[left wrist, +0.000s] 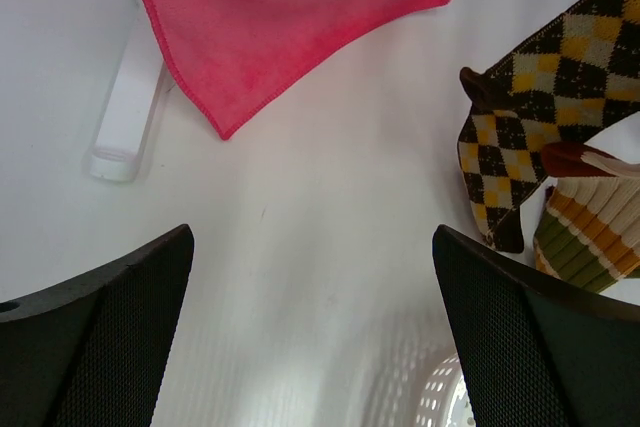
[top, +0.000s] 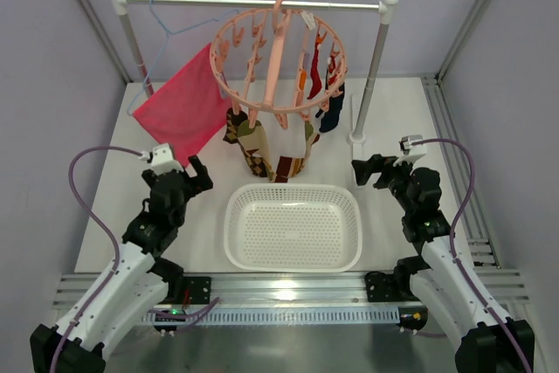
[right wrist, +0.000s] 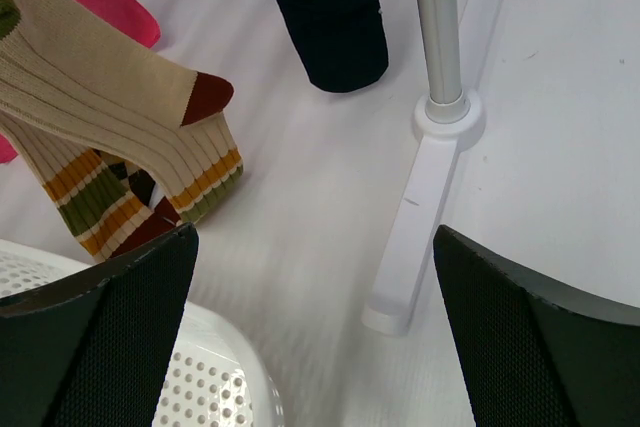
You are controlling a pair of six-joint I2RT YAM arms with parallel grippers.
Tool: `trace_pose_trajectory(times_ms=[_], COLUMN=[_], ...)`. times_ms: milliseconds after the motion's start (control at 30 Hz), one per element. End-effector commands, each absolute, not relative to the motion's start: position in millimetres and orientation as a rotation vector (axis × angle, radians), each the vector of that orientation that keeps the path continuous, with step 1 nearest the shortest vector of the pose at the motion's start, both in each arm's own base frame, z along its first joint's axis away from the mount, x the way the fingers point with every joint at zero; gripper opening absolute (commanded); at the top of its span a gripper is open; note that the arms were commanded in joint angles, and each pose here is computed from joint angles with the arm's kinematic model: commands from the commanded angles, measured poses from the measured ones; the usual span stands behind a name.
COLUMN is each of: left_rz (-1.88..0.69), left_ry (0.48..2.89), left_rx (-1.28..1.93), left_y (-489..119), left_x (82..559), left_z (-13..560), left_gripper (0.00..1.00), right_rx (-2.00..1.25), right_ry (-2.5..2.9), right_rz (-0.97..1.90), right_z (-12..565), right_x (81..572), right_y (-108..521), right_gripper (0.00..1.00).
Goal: Remove the socks clipped to the hanger
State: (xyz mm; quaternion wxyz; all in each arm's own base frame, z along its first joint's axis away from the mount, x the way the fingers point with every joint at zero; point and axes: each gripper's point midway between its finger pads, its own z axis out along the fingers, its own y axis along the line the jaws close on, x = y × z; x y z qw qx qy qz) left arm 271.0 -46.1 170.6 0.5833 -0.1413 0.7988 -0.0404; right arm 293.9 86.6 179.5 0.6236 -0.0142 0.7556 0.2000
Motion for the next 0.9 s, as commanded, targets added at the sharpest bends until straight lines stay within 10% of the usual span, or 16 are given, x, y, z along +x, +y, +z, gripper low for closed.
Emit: trace_pose_trajectory(times_ms=[0, 867], left_rz=[-0.083, -0.664], left_ry=[1.844, 1.705], left_rx=[-0.338, -0.017], left_y=[-42, -169], left_x=[271, 317], left_z=[175, 196], left_gripper=[1.00, 0.94], right_rx=[-0.040, -0.079], right_ry=[1.699, 1.684], right_rz=[0.448, 0.484], right_z=[187, 187], right_x=[296, 296], right_y=[87, 97], right_gripper=[1.00, 1.00])
